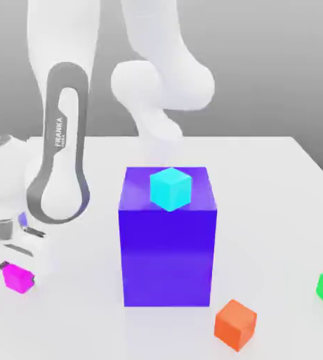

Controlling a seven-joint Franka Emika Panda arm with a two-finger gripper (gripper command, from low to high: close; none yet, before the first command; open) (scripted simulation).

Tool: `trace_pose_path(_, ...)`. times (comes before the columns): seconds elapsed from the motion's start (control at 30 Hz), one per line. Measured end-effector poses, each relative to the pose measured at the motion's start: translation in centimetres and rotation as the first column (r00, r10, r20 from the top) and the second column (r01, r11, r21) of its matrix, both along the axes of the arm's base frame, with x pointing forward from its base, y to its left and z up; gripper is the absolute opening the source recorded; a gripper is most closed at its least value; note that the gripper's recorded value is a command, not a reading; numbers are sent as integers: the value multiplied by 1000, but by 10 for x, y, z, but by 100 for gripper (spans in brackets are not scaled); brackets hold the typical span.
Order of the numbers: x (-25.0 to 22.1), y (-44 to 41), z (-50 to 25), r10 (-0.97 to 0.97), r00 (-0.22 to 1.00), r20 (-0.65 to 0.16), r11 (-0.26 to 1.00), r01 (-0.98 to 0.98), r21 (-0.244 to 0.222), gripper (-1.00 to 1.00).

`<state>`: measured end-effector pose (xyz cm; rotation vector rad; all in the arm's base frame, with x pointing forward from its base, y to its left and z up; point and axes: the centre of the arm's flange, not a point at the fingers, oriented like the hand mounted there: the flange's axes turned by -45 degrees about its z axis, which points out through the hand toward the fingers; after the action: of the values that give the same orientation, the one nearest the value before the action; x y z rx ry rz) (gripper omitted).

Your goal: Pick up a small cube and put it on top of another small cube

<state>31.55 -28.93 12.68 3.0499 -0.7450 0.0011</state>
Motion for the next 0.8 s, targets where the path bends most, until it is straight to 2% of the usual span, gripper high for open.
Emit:
trace_pose_path(0.13, 0, 0, 0, 0, 1000, 0, 1000, 0, 0, -100)
trace_pose_path(0.47, 2, -1, 62, 2, 1000, -1, 1000, -2, 1, -100)
trace_pose_path(0.63, 84, 64, 75, 327, 945, -6, 945, -327, 19, -100)
trace_pose_path(0.8, 158, 179, 86, 686, 727, -10, 727, -686, 38, -100)
